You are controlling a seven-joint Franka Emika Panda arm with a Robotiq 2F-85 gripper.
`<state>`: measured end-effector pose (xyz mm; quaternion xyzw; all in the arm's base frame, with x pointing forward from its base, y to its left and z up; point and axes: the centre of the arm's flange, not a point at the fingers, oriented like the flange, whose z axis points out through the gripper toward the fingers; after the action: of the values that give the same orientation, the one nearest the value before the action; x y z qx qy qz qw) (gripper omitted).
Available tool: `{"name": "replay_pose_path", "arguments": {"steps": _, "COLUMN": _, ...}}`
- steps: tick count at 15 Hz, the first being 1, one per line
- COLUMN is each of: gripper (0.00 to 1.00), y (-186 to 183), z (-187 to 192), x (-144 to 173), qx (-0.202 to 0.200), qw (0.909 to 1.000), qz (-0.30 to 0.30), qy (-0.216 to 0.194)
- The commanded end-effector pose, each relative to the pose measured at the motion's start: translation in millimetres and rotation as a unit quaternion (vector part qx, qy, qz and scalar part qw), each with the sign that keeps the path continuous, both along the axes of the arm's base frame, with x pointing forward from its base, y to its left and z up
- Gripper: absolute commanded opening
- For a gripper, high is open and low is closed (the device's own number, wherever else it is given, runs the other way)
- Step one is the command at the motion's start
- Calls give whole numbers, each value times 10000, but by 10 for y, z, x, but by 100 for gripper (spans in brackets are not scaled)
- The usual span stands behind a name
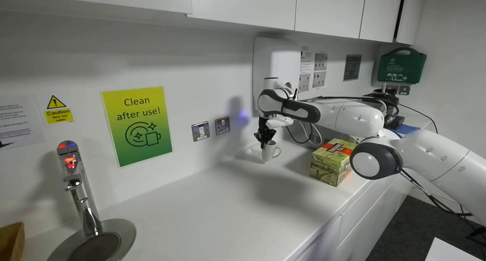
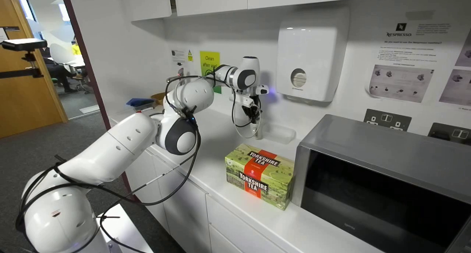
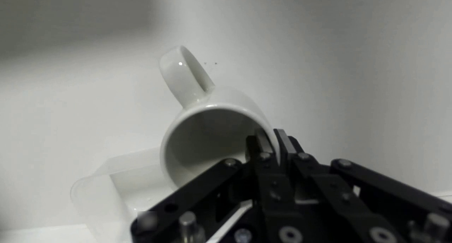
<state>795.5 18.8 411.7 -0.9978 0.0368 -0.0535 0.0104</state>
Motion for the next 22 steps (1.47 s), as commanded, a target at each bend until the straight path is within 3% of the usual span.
{"name": "replay_pose_path", "arguments": {"steps": 1, "gripper": 2, "y": -28, "z": -42, "x": -331, "qx": 173, "qw": 9997, "qz": -104, "qy": -142}}
{"name": "replay_pose_path", "arguments": {"steps": 22, "gripper": 2, "y": -63, "z": -226, "x": -276, "qx": 324, "qw": 9993, "qz": -164, "qy": 40}}
